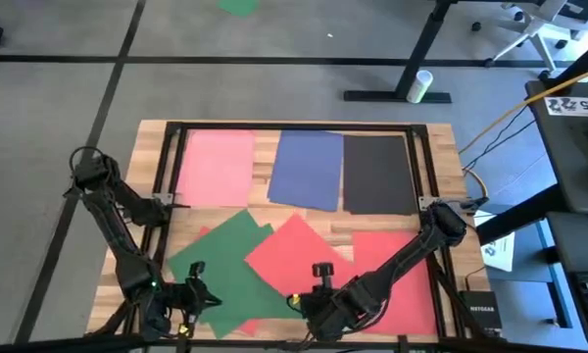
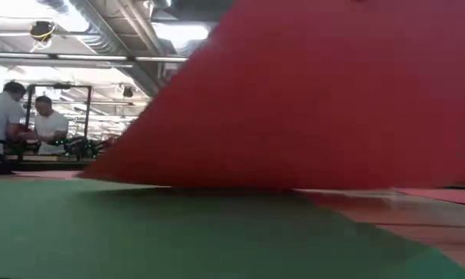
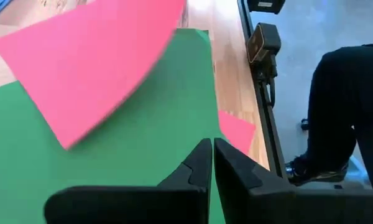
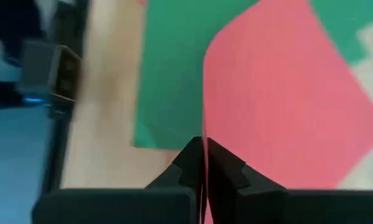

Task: Organize paper
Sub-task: Stack the red paper on top of the other red paper on the table

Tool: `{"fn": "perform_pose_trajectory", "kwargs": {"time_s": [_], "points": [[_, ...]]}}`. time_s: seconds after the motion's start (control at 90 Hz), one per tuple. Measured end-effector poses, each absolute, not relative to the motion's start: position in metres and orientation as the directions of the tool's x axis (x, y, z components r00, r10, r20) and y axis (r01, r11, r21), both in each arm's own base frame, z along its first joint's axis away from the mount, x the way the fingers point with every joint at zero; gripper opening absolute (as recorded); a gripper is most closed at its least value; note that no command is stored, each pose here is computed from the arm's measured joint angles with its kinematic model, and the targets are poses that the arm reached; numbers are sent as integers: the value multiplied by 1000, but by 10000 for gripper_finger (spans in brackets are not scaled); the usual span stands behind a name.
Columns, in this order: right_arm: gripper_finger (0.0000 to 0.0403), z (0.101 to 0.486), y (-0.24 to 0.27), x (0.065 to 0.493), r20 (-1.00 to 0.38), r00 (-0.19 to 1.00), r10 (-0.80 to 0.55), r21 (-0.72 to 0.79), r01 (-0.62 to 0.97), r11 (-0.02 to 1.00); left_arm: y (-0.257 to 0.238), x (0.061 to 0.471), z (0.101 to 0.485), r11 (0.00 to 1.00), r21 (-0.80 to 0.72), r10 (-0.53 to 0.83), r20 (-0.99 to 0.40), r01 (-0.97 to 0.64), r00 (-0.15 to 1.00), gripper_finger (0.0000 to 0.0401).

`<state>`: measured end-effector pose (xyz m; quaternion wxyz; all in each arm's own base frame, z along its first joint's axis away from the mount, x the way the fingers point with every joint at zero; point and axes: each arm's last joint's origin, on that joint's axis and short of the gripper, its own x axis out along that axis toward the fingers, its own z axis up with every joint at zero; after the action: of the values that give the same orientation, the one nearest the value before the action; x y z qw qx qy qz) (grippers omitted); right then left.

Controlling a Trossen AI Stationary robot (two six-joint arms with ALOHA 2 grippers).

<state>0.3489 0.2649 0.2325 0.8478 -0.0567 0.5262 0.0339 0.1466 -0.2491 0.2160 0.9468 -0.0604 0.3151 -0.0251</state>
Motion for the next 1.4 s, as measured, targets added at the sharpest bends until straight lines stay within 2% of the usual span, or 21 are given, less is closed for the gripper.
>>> {"fn": "perform_pose_trajectory", "kwargs": {"time_s": [0.344, 0.467, 0.556, 0.789, 1.0, 1.133, 1.3, 1.4], "points": [[0, 217, 240, 337, -775, 592, 222, 153, -164, 974, -249, 146, 216, 991, -131, -87, -593, 10, 800, 0], [0, 219, 221, 331, -711, 661, 242, 190, -150, 970, -249, 146, 216, 991, -130, -85, -594, 9, 800, 0], [0, 221, 205, 325, -677, 706, 209, 186, -111, 976, -249, 147, 216, 991, -130, -85, -594, 8, 800, 0], [0, 242, 169, 304, -498, 867, 31, 166, 60, 984, -249, 147, 216, 992, -130, -85, -593, 9, 801, 0], [0, 266, 153, 267, -370, 911, -182, 151, 252, 956, -249, 147, 216, 992, -126, -84, -594, 10, 800, 0], [0, 274, 148, 241, -284, 900, -331, 182, 389, 903, -249, 147, 216, 992, -127, -83, -594, 9, 800, 0], [0, 276, 149, 212, -193, 833, -519, 240, 553, 798, -249, 147, 216, 992, -126, -81, -594, 7, 800, 0], [0, 272, 154, 198, -141, 800, -583, 274, 597, 754, -249, 147, 216, 992, -126, -82, -594, 7, 800, 0]]}}
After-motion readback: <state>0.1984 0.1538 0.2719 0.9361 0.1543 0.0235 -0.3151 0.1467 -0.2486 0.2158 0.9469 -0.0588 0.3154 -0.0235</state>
